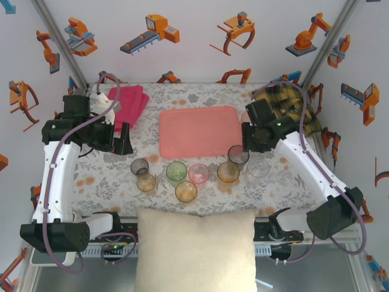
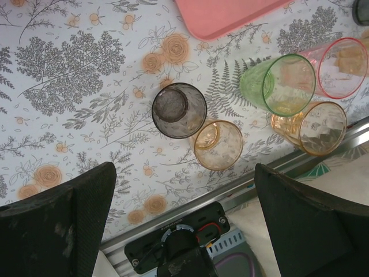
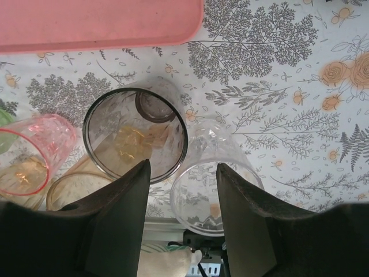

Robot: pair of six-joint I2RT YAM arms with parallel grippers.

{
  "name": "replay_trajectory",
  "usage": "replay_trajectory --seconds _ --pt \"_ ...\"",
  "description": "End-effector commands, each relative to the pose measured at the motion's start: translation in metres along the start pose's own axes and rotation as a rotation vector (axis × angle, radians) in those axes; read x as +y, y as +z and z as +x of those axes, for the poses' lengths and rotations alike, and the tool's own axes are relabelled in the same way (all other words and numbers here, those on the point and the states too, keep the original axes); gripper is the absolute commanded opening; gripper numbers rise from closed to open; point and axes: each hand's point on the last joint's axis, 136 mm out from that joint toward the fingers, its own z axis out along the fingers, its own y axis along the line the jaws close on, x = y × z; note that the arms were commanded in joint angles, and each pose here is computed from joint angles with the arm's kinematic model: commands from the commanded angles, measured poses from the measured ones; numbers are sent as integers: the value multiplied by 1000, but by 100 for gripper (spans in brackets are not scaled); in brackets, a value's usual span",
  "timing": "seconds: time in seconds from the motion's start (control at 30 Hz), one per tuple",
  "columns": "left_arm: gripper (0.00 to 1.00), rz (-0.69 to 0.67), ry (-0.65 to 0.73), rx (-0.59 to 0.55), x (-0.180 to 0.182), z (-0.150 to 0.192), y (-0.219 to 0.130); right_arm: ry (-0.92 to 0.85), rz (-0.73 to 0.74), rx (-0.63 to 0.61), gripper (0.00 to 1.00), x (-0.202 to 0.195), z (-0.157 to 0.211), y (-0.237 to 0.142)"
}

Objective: Place the glasses into the tray

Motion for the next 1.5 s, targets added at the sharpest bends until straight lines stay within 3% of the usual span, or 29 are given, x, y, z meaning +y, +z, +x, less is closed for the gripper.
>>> replay_trajectory --seconds 0.0,0.53,1.47 --pt "97 33 -11 -11 -6 -3 0 -18 17 -4 48 1 -4 10" --pt "97 32 -17 -6 -7 4 0 -55 47 31 43 1 1 39" --pt "97 32 -24 3 -6 5 3 -73 94 24 20 -5 -3 57"
